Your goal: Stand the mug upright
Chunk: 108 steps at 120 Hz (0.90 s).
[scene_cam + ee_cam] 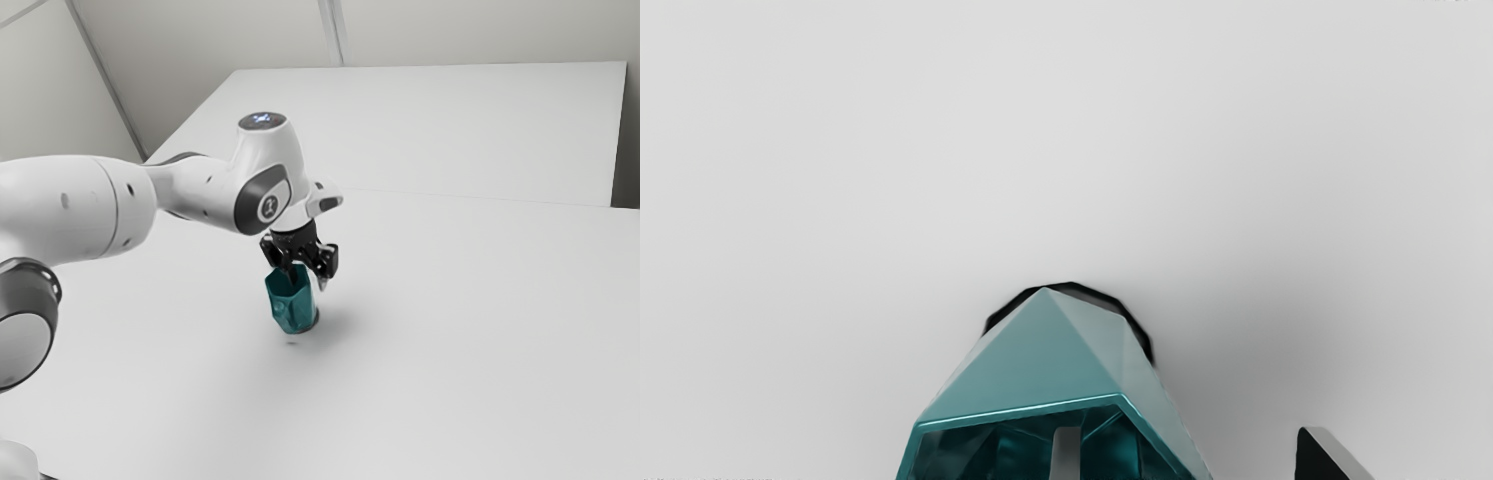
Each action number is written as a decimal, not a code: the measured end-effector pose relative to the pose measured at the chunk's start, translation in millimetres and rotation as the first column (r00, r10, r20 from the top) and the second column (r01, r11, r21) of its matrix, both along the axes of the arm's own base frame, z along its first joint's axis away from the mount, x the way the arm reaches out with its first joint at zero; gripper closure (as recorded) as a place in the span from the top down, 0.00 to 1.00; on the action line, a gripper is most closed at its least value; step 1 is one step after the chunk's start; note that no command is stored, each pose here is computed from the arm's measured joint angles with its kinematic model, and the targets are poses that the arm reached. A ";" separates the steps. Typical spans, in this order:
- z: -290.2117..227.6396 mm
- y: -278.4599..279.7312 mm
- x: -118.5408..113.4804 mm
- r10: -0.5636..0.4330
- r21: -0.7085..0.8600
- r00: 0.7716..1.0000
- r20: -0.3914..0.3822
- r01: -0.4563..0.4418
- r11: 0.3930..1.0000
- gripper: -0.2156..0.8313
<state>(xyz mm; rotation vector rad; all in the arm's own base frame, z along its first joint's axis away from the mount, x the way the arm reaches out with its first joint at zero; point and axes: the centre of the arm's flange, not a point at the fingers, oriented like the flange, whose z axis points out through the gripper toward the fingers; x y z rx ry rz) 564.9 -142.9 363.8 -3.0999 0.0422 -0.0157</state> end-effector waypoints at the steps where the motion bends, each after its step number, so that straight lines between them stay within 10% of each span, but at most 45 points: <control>1: 0.8 -0.3 -0.1 0.000 -0.002 1.000 0.000 0.000 1.000 0.50; 108: 285.4 44.5 4.0 -0.204 -0.003 0.968 0.143 0.207 0.978 0.79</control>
